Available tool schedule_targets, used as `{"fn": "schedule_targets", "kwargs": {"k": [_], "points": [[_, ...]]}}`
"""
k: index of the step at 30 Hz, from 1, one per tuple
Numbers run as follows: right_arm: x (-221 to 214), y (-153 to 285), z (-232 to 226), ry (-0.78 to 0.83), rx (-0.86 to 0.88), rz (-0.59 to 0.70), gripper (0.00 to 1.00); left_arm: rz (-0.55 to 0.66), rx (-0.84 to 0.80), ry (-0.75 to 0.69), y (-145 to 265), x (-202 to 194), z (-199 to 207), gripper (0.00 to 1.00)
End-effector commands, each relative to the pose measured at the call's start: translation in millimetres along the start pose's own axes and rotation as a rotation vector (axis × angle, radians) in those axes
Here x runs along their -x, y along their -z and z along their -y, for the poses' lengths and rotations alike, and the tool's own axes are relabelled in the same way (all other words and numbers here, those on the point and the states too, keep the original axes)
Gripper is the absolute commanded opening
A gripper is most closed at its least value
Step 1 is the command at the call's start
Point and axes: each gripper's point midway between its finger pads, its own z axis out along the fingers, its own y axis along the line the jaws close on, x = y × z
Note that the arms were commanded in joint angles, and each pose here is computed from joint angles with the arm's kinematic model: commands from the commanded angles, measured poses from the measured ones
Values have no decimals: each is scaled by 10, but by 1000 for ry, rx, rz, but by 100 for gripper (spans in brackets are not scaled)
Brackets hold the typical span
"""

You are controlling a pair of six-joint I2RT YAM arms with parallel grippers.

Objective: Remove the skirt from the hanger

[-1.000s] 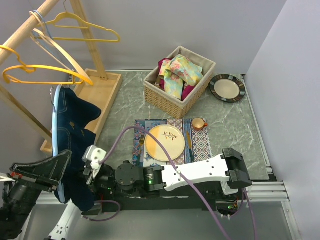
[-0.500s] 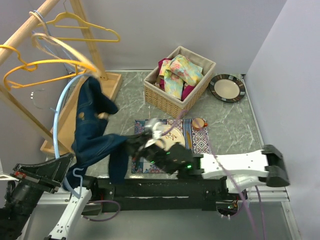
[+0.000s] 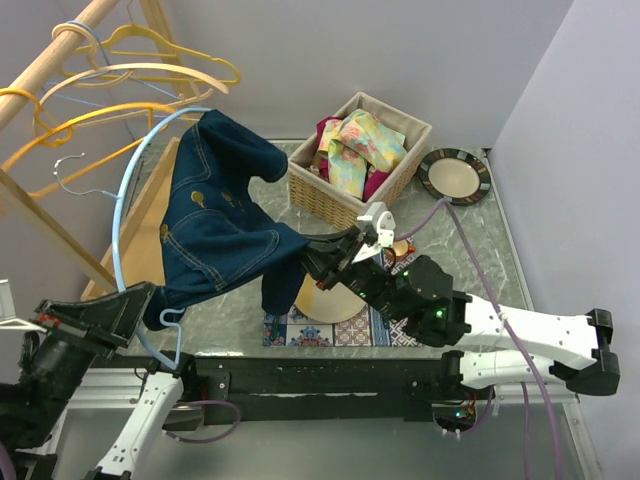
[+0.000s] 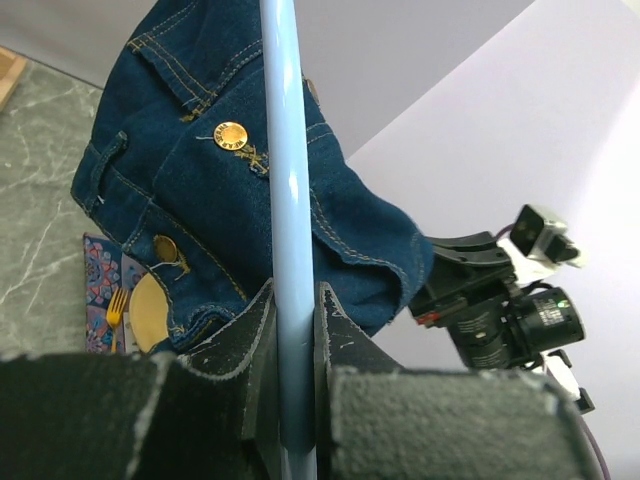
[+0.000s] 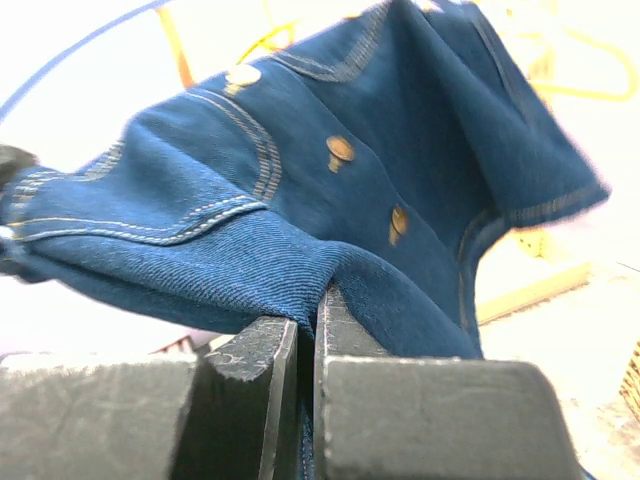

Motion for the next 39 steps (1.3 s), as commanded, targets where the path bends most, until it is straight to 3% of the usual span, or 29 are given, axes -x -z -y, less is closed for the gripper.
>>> {"fn": "schedule_targets", "kwargs": {"k": [1,6,9,17,22,27,33,39], "points": [[1461,355,287,-129,-71,355,0,248,-33,-107,192,475,140,1],[1832,517,-200,-214,203,388,0,188,-29,-133,55,327,38,1],[2059,621,-227,-250,229,440,0,149,-36,-161,-59,233,-20,1],[2644,778,198,-142,0,615,0,86,25,-189,-269,70,-276,1],[2740,709,408,-48,-147,659,0,75,59,-201,-318,43,-372,1],[2966,698,515,-39,-232,745,0,62,87,-203,-391,11,-461,1],[3132,765,403,-92,-155,821,0,61,151,-218,-462,-1,-629,1],[3154,906,768,-97,-372,855,0,51,209,-202,-476,-11,-732,1]]}}
